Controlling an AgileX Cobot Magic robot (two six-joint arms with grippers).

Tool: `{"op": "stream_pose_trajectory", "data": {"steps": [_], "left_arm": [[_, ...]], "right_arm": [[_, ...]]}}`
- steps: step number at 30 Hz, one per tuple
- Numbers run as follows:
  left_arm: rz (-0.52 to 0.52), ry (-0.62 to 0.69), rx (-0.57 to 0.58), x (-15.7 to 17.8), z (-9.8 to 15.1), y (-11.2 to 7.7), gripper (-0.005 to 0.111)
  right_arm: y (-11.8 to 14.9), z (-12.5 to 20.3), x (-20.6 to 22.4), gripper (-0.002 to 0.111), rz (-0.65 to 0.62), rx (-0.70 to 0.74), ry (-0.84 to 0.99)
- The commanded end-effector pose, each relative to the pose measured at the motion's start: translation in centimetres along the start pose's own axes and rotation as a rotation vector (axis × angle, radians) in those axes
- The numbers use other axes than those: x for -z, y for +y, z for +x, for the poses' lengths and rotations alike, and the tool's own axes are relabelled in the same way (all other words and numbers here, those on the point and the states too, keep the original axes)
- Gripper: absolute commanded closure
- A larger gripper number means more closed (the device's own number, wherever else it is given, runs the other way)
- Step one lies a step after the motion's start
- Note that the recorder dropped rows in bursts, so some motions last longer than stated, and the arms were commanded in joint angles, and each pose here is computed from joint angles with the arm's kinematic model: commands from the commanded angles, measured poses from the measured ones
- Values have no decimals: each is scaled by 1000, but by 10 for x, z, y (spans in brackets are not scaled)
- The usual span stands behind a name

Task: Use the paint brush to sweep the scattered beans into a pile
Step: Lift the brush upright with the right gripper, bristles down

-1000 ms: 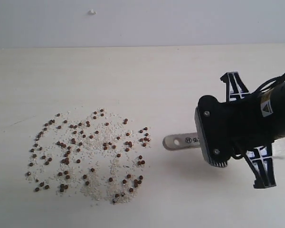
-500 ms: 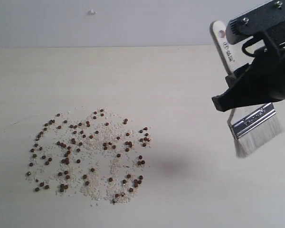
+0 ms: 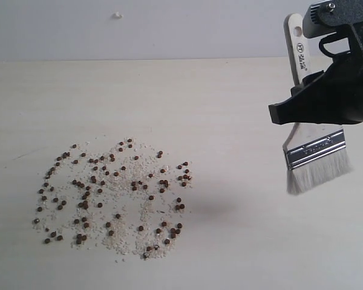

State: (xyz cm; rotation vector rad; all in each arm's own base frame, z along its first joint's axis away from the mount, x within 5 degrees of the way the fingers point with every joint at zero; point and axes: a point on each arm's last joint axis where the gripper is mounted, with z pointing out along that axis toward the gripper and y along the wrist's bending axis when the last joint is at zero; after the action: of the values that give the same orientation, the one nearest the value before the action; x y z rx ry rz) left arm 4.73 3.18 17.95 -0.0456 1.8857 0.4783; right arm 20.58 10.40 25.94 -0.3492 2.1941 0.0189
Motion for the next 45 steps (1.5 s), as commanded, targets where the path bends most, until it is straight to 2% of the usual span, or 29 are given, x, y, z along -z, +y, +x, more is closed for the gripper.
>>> {"op": "stream_pose_trajectory", "data": {"steps": [1,4,6,7,11,17,18,19,20,21,22,24,26,29,32,38,42,45], "left_arm": [[3,-8,8,0,0,0,107],[-5,-13,-14,0,-1,1,107],[-51,-37,-103,1,-3,5,107],[-55,-39,-112,1,-4,5,107],[-26,-86,-113,1,-8,2,107],[-30,-83,-115,1,-7,3,107],[-49,-105,-206,1,-10,4,107],[-26,-151,-206,1,-14,1,107],[52,-230,-118,3,-20,-6,107],[211,-336,136,7,-31,-16,107],[287,-415,212,12,-38,-21,107],[415,-567,284,22,-52,-27,107],[537,-651,394,30,-60,-31,107],[664,-711,500,39,-66,-34,107],[760,-698,632,43,-68,-35,107],[819,-636,634,43,-65,-41,107],[817,-623,610,43,-64,-42,107],[812,-565,586,36,-63,-46,107]], "right_arm": [[-1,-5,2,108,-5,-1,-26],[-1,-5,2,108,-5,-1,-26],[-1,-5,2,108,-7,-1,-27],[-1,-5,2,108,-7,-1,-27],[-1,-5,2,108,-9,-1,-28],[-1,-5,2,108,-5,-1,-26],[-1,-5,2,108,-5,-1,-26],[-1,-5,2,108,-5,1,-26],[0,-5,2,108,-11,1,-29],[1,-6,2,108,-22,1,-36],[1,-6,2,108,-22,1,-36],[1,-5,2,108,-22,-2,-33],[1,-5,2,108,-18,-5,-29],[1,-5,2,108,-18,-3,-29],[1,-5,2,108,-18,-3,-29],[1,-5,2,108,-18,-6,-28],[2,-5,2,108,-30,-6,-36],[1,-9,3,108,-28,-10,-43]]}}
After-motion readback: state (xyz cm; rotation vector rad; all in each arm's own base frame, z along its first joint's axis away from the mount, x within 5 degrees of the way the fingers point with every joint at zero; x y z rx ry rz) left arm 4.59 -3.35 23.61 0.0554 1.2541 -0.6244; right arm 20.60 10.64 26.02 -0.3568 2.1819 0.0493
